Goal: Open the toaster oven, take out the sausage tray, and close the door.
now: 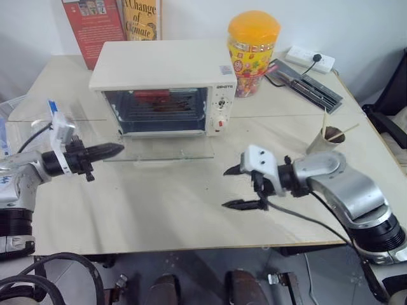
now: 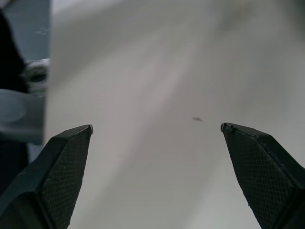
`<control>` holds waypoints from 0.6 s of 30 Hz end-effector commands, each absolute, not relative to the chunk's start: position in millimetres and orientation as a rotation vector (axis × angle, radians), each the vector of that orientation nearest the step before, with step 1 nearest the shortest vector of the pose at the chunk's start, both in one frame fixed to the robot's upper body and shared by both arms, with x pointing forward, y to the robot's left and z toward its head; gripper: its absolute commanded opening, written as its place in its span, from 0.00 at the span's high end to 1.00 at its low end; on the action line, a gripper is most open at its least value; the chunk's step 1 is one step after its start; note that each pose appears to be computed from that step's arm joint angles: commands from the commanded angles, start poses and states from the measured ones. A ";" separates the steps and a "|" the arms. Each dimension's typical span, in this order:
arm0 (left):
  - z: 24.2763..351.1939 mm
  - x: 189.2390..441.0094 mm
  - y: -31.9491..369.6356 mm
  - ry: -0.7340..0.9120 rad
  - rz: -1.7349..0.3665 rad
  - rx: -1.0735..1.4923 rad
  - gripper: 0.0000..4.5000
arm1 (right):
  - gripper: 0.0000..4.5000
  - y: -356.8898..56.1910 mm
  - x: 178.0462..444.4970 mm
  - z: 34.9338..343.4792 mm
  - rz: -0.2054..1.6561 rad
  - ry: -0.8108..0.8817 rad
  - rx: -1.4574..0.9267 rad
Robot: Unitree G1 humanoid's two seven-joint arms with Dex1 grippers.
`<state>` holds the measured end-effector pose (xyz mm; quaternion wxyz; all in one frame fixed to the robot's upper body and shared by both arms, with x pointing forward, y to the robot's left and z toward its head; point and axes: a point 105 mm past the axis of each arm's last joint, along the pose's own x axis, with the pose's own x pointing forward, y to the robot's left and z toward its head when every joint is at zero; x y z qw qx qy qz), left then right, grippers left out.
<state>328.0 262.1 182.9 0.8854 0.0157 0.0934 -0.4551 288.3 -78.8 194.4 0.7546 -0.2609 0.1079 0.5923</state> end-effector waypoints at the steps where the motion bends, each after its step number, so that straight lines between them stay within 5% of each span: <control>1: 183.0 328.9 255.8 0.185 -0.965 0.092 1.00 | 0.00 -62.6 300.9 232.5 1.250 0.037 -0.542; 18: 151.0 331.9 255.0 0.178 -0.825 0.212 1.00 | 0.00 32.1 337.6 255.5 1.217 -0.258 -0.566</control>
